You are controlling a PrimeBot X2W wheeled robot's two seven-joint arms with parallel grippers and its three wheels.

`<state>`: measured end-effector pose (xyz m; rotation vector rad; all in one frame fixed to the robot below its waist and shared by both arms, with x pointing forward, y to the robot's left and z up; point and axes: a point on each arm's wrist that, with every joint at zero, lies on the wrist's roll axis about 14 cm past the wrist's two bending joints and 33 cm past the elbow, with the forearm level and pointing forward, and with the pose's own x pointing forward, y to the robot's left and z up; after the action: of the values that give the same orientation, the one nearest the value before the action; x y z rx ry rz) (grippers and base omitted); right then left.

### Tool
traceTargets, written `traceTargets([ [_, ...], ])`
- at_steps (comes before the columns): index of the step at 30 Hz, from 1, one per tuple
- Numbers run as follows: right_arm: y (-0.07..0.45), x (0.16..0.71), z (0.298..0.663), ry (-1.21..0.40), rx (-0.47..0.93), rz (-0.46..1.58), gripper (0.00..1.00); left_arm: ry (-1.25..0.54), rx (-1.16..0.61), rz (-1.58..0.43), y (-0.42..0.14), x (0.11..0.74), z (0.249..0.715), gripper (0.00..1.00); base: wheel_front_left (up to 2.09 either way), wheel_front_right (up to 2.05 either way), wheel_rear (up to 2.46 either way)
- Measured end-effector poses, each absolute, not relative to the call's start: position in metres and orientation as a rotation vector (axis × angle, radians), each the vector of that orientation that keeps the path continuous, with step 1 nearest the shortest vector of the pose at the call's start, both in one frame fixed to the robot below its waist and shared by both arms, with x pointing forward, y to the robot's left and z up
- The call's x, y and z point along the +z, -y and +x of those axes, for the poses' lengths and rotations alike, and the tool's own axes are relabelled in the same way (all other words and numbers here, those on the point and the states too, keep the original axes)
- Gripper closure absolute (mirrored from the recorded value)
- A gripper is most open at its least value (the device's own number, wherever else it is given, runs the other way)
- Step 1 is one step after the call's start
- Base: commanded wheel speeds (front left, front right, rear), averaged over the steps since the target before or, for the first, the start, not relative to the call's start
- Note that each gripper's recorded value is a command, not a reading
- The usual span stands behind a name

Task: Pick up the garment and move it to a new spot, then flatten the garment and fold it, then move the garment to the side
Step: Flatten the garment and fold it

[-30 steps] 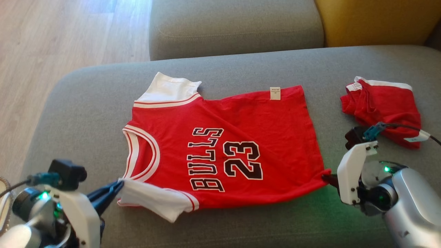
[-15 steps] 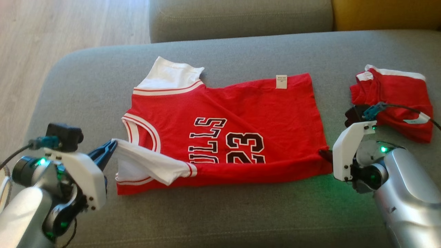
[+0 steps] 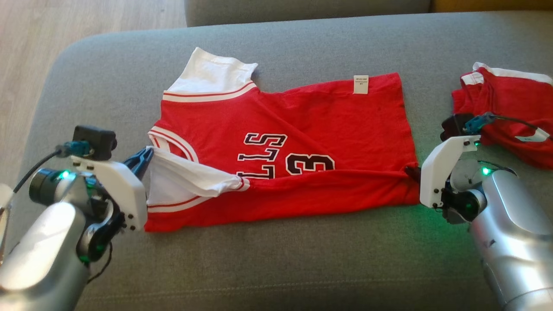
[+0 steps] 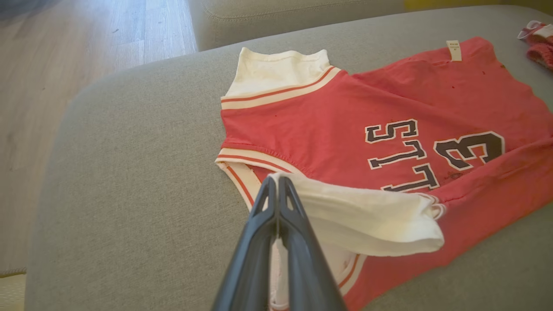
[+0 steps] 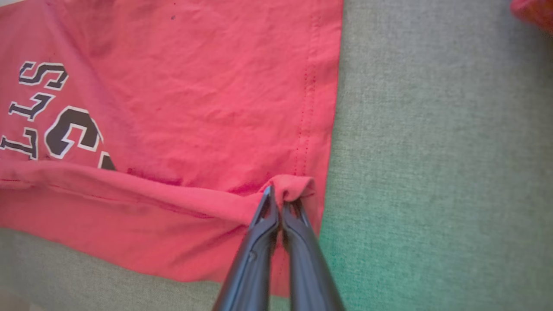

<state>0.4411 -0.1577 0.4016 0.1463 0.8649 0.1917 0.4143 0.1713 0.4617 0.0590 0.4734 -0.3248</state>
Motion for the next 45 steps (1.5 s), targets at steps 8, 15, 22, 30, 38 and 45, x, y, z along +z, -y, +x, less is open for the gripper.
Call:
traceTargets([
  [8, 0.158, 0.398, 0.449, -0.854, 0.186, 0.141, 0.0, -0.489, -0.283, 0.073, -0.174, 0.449, 0.427, 0.0, 0.0, 0.0, 0.0],
  [15, 0.159, 0.405, 0.451, -0.812, 0.179, 0.163, 0.0, -0.364, -0.197, 0.048, -0.184, 0.469, 0.439, 0.0, 0.0, 0.0, 0.0],
  [22, 0.162, 0.48, 0.478, -0.408, 0.17, 0.222, 0.0, 0.029, -0.06, -0.041, -0.203, 0.56, 0.445, 0.0, 0.0, 0.0, 0.0],
  [30, 0.152, 0.538, 0.453, -0.056, 0.227, 0.207, 0.0, 0.227, -0.01, -0.048, -0.206, 0.592, 0.401, 0.0, 0.0, 0.0, 0.0],
  [38, 0.171, 0.589, 0.425, 0.238, 0.172, 0.198, 0.0, 0.245, 0.06, -0.148, -0.2, 0.582, 0.365, 0.0, 0.0, 0.0, 0.0],
  [45, 0.171, 0.562, 0.386, 0.222, 0.119, 0.175, 0.0, 0.186, 0.125, -0.168, -0.197, 0.55, 0.336, 0.0, 0.0, 0.0, 0.0],
])
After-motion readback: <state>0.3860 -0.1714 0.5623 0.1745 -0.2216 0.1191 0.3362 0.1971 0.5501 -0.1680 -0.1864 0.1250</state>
